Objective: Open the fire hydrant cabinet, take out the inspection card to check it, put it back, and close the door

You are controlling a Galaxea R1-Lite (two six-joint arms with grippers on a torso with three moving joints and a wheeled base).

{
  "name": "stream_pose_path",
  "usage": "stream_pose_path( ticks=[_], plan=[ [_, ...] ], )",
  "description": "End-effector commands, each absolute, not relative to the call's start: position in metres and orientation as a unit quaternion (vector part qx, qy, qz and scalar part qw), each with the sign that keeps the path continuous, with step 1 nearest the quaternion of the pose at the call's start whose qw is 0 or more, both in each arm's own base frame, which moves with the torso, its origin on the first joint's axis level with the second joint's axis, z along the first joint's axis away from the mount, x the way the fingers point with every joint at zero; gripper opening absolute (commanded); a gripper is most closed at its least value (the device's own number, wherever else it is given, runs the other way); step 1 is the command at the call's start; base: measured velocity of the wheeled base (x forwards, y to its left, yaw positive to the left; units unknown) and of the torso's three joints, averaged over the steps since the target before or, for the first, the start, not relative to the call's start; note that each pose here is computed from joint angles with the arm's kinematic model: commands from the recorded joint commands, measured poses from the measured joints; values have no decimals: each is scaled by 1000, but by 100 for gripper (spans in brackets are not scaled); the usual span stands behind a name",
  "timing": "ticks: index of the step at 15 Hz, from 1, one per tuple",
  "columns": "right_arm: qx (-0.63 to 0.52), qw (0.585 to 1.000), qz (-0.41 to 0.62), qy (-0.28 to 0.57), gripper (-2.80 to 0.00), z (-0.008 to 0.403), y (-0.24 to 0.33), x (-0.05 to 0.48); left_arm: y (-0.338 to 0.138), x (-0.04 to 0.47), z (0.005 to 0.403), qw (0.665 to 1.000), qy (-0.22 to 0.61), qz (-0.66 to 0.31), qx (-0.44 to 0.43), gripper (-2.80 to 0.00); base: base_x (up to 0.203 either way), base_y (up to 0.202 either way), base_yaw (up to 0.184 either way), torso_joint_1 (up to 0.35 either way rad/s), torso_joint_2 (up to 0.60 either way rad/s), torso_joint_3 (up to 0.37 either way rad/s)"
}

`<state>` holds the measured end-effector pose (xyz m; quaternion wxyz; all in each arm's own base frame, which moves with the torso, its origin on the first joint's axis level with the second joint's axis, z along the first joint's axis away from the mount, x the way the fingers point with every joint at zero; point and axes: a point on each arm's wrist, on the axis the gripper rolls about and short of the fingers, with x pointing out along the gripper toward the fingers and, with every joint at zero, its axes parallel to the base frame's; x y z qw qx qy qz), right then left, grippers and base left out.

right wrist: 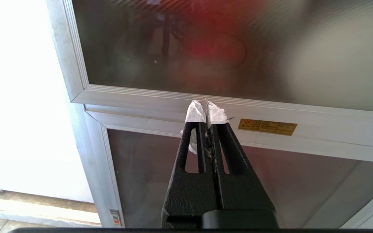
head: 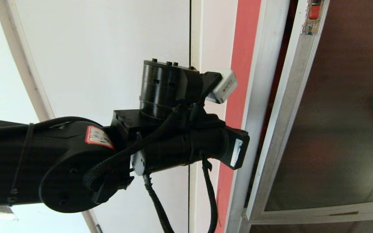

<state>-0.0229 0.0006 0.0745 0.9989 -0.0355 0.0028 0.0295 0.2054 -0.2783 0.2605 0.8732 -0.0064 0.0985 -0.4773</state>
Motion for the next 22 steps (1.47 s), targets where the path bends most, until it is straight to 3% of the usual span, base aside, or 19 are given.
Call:
stream_pose_path(
  ticks=[1,22],
  plan=[
    [-36,999,30,4,-280,74,1,-23,-294,211,248,877,98,-470,-5,-280,0,0,0,0,0,0],
    [-36,999,30,4,-280,74,1,-23,-330,222,252,884,65,-462,-22,-280,0,0,0,0,0,0]
  ],
)
